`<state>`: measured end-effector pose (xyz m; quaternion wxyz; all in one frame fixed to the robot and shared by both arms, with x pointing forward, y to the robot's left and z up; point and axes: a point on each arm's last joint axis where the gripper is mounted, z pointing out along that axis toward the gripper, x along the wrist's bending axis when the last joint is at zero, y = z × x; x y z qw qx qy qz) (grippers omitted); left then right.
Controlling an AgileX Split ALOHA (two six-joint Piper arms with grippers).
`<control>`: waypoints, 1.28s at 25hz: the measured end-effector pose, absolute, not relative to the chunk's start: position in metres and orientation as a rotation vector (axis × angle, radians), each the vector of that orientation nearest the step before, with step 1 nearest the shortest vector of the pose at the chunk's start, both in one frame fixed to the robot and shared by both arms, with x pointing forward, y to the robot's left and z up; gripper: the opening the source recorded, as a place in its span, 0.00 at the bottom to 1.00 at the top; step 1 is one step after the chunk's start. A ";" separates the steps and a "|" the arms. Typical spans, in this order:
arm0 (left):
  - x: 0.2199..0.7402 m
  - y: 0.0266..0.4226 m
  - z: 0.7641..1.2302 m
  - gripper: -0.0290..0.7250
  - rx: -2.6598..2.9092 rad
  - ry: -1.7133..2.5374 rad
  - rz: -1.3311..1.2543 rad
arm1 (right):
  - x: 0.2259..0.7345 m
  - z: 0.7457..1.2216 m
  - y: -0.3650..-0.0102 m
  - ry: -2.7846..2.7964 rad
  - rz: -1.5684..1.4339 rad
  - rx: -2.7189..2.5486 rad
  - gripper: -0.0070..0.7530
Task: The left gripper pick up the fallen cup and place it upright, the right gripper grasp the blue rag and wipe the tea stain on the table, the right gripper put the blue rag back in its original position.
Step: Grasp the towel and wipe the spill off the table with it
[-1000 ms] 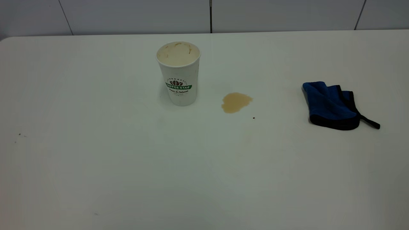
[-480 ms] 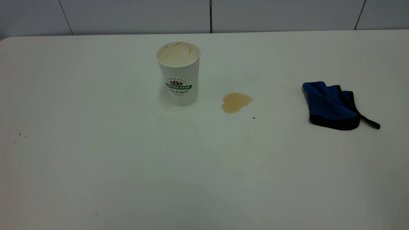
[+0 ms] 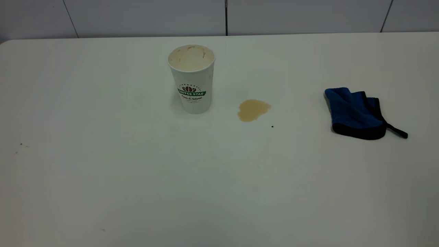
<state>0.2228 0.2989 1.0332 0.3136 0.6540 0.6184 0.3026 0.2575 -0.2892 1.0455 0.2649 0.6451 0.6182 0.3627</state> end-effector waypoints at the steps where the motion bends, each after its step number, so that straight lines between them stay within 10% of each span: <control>1: 0.223 0.299 1.033 0.73 1.724 1.631 0.798 | 0.268 1.048 -0.288 1.692 0.977 1.754 0.73; 18: 0.223 0.299 1.033 0.73 1.723 1.631 0.797 | 0.471 0.999 -0.283 2.119 0.691 1.682 0.79; 32: 0.223 0.299 1.033 0.73 1.723 1.631 0.797 | 0.596 0.853 -0.290 2.309 0.417 1.648 0.79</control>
